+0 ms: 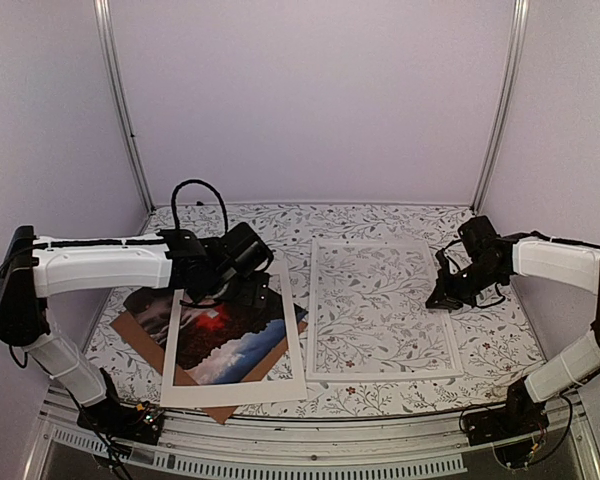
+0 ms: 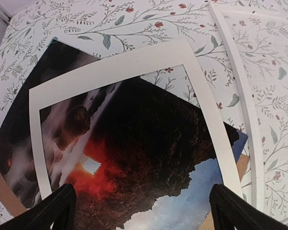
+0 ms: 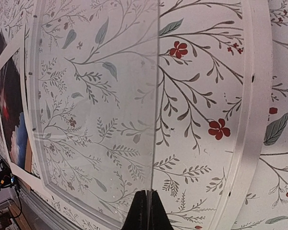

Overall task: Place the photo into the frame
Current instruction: Place the glass panel at the frame body.

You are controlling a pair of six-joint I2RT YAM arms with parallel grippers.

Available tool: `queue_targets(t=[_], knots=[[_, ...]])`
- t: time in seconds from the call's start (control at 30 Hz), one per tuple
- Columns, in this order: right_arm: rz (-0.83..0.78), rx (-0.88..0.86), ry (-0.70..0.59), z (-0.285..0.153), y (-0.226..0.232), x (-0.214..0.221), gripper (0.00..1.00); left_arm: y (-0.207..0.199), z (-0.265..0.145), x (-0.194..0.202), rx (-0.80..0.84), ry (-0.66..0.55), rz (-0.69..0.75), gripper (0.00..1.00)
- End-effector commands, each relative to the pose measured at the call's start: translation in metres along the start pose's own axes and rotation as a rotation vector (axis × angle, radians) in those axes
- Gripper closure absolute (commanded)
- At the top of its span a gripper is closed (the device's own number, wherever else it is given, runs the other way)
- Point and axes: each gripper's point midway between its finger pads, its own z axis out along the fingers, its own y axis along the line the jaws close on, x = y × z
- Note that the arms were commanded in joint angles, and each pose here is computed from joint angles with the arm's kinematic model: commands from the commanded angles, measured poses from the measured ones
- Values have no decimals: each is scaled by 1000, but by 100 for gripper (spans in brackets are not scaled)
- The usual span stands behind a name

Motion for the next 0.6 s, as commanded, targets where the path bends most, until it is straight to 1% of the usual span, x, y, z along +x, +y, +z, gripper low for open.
queue_targets(t=[0.0, 0.57], knots=[[-30, 32, -37, -4, -2, -15, 100, -8, -2, -3, 19, -12, -11, 0], [-39, 40, -33, -1, -3, -17, 100, -11, -1, -1, 19, -7, -3, 0]])
